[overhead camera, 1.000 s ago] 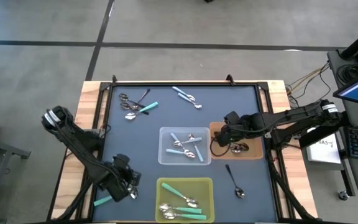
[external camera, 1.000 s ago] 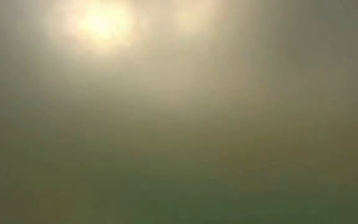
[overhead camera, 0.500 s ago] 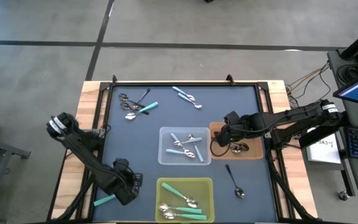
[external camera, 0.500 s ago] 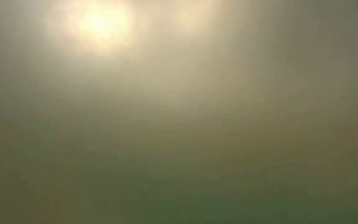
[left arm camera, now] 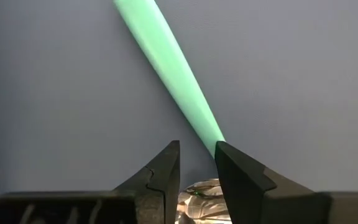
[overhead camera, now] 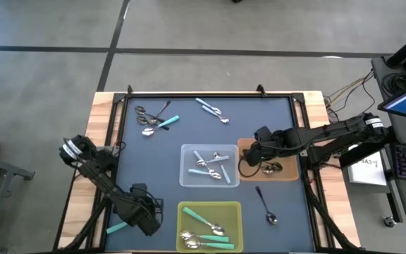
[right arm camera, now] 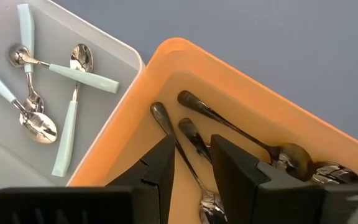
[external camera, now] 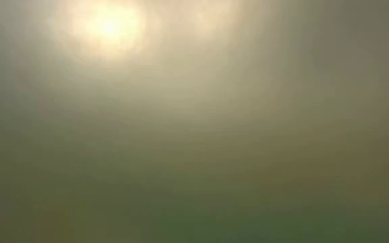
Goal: Sort silverware by color (type)
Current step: Put the light green spoon into the yellow bin, then put the black spoon into the orange bin
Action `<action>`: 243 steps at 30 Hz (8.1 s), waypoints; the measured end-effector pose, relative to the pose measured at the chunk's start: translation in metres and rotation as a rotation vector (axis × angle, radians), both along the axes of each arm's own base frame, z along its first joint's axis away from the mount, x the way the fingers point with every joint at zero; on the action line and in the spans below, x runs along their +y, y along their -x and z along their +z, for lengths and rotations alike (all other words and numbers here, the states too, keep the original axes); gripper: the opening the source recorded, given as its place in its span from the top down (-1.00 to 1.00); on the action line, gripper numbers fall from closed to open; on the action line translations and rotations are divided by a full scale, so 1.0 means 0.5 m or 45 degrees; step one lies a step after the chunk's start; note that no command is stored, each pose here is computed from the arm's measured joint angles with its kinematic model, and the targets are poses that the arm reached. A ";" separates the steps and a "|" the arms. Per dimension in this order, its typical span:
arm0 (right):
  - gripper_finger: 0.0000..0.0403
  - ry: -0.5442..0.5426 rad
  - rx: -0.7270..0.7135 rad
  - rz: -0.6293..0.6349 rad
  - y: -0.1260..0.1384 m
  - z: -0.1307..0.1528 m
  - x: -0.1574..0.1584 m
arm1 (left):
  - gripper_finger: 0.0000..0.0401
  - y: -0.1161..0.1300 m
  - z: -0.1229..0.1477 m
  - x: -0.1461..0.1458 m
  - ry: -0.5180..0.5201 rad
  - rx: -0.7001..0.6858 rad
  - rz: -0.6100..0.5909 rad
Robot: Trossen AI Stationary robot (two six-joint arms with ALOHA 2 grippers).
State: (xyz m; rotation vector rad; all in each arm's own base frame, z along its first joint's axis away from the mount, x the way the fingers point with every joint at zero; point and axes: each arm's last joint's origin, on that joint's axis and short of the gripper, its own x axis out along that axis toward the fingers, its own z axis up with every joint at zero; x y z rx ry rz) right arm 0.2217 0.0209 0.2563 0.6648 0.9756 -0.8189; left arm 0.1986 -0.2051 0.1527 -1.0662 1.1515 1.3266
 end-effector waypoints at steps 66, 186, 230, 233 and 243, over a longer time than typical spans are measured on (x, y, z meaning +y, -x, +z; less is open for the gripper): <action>0.53 -0.009 -0.061 -0.001 -0.009 0.003 0.001 | 0.88 -0.046 0.091 0.051 -0.918 -0.456 -0.986; 0.53 -0.018 -0.126 0.001 -0.018 0.007 0.002 | 0.79 0.145 -0.042 -0.001 0.369 -0.209 -0.978; 0.53 -0.018 -0.126 0.001 -0.018 0.007 0.002 | 0.81 -0.336 0.169 -0.092 -0.152 -0.456 -1.554; 0.53 -0.018 -0.127 0.000 -0.018 0.007 0.002 | 0.67 -0.351 0.175 -0.087 -0.159 -0.473 -1.553; 0.53 -0.018 -0.127 0.001 -0.018 0.007 0.002 | 0.40 -0.339 0.208 -0.049 -0.270 -0.345 -1.590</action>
